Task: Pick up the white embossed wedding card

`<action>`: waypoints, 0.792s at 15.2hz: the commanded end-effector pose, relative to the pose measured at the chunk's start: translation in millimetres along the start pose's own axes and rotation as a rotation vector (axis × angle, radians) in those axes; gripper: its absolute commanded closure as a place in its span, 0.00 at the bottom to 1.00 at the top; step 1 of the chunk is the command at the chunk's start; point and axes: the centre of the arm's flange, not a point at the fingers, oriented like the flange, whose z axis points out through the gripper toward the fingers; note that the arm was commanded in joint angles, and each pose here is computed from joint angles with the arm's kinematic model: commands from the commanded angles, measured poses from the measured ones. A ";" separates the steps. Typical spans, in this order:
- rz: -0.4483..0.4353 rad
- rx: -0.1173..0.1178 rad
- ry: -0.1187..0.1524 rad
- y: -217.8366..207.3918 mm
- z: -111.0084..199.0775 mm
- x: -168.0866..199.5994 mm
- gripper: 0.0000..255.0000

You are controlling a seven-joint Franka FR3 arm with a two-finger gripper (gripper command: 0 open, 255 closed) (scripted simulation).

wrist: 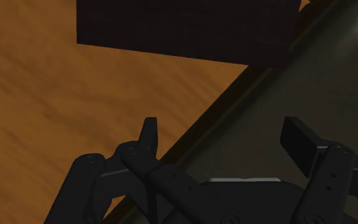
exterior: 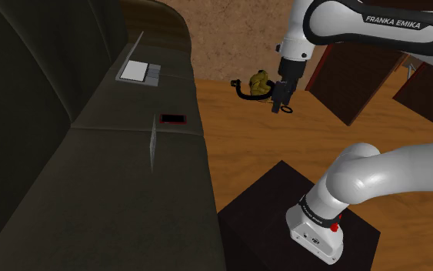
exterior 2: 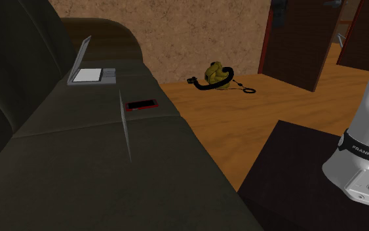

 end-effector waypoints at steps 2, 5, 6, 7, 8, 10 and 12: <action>0.015 0.001 -0.003 -11.0 3.1 6.7 0.00; 0.061 0.004 -0.011 -43.5 12.3 27.7 0.00; 0.076 0.006 -0.013 -54.1 15.4 35.0 0.00; 0.091 0.007 -0.016 -64.6 18.5 42.4 0.00; 0.106 0.008 -0.019 -75.0 21.6 50.0 0.00; 0.137 0.010 -0.024 -95.5 27.8 65.7 0.00; 0.167 0.012 -0.029 -115.5 34.1 81.9 0.00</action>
